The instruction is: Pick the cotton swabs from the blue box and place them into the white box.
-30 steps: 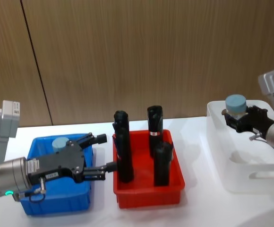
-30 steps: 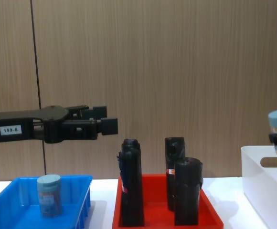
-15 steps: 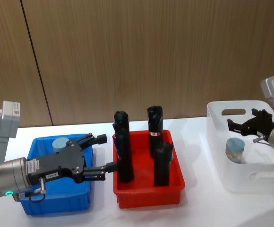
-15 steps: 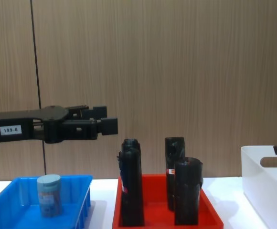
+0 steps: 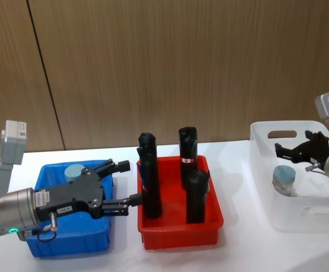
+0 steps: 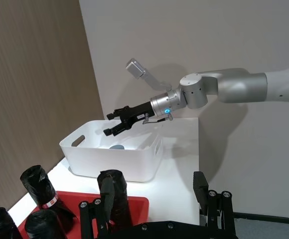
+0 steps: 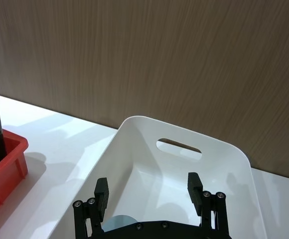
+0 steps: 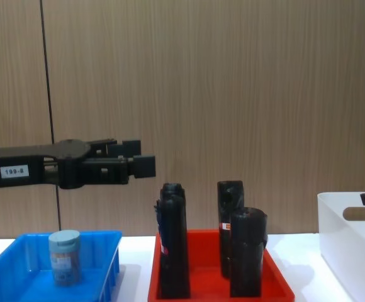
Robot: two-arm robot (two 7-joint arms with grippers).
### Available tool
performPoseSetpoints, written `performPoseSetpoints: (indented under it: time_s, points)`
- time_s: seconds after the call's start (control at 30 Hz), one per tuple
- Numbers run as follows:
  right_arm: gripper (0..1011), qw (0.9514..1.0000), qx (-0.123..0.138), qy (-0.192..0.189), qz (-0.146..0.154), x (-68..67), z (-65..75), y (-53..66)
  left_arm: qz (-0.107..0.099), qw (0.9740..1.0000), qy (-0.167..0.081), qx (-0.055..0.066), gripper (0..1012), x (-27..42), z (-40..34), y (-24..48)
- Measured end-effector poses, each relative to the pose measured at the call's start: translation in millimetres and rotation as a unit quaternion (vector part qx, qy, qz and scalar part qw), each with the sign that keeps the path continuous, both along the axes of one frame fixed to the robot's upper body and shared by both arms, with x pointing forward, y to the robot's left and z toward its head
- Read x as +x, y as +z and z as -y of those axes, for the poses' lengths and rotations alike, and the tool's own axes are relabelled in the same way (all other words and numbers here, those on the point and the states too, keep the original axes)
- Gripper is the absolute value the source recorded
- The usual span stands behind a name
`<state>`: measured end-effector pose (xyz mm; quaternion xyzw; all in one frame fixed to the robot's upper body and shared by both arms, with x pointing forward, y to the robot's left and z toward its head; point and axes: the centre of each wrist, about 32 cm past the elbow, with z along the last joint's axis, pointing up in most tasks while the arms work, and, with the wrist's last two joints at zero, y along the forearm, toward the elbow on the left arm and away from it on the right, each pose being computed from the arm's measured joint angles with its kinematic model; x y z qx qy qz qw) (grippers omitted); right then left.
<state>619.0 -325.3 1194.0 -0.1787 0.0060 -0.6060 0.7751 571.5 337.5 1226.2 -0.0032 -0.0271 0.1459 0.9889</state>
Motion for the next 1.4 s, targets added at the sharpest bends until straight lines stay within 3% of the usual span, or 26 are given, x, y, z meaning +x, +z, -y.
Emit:
performPoseSetpoints:
  time_s: [0.2, 0.73, 1.13, 1.4]
  points:
    - [1002, 1.0, 0.002, 0.003, 0.007, -5.6, -4.1, -2.4, 0.0, 0.9999, 0.013, 0.003, 1004, -1.8, 4.5, -1.5]
    - [1002, 0.9985, 0.023, 0.019, 0.045, -41.4, -26.5, -13.3, 0.007, 0.9963, 0.083, 0.022, 1004, -12.3, 30.8, -8.3]
    - [1002, 0.996, 0.043, 0.031, 0.071, -71.1, -42.8, -17.2, 0.016, 0.9902, 0.135, 0.033, 1004, -21.3, 49.7, -12.7]
    - [1002, 0.9934, 0.061, 0.038, 0.09, -94.1, -54.4, -17.7, 0.025, 0.9837, 0.174, 0.039, 1004, -28.4, 63.6, -15.2]
